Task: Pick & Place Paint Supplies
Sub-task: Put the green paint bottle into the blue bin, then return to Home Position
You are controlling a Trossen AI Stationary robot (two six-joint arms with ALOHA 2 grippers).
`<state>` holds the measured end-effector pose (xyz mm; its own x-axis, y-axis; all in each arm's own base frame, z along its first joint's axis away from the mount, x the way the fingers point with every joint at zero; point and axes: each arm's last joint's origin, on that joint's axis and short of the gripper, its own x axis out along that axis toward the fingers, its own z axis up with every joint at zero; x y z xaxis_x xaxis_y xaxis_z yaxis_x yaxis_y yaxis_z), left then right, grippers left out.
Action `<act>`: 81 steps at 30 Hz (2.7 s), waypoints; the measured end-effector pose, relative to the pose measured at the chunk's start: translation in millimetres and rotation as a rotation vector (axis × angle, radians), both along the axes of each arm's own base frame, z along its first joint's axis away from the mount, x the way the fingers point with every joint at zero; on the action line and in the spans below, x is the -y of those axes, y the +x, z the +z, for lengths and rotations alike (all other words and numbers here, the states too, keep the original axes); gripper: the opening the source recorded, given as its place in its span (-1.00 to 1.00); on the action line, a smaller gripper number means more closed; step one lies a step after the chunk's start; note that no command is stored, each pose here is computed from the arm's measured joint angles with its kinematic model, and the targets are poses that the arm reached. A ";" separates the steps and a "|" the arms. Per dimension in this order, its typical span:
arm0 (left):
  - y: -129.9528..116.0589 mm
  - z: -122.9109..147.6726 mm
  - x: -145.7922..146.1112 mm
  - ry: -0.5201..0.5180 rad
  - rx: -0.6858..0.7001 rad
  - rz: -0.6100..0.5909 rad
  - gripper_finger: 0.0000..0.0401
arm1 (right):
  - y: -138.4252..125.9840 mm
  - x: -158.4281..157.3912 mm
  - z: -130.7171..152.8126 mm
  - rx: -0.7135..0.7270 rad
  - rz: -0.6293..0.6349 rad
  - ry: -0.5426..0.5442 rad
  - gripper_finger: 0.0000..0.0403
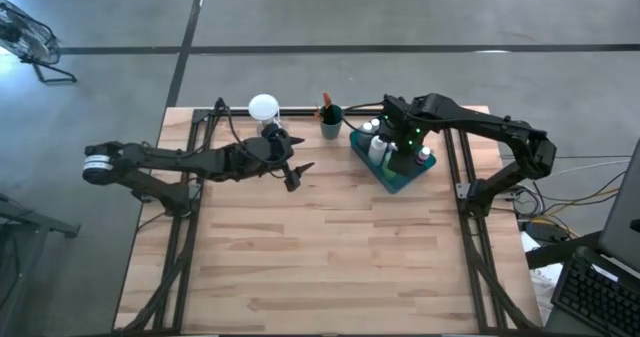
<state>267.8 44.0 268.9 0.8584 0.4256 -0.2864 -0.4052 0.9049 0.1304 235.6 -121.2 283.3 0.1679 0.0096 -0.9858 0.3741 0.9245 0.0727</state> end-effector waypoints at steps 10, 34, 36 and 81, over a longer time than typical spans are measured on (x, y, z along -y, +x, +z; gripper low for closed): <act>0.1 -0.1 0.0 -0.002 0.000 0.000 0.77 | -1.9 -1.0 1.1 -0.006 -0.002 0.004 -0.26; 0.0 1.3 0.0 0.058 -0.025 -0.019 0.77 | -22.3 -11.4 69.2 0.187 -0.032 -0.102 0.06; 0.6 3.8 -0.1 0.072 -0.023 -0.023 0.77 | -32.3 -16.7 79.1 0.228 -0.035 -0.122 0.02; 1.3 5.9 -0.1 0.052 -0.010 -0.017 0.77 | -84.2 -57.8 97.0 1.045 0.104 -0.169 -0.89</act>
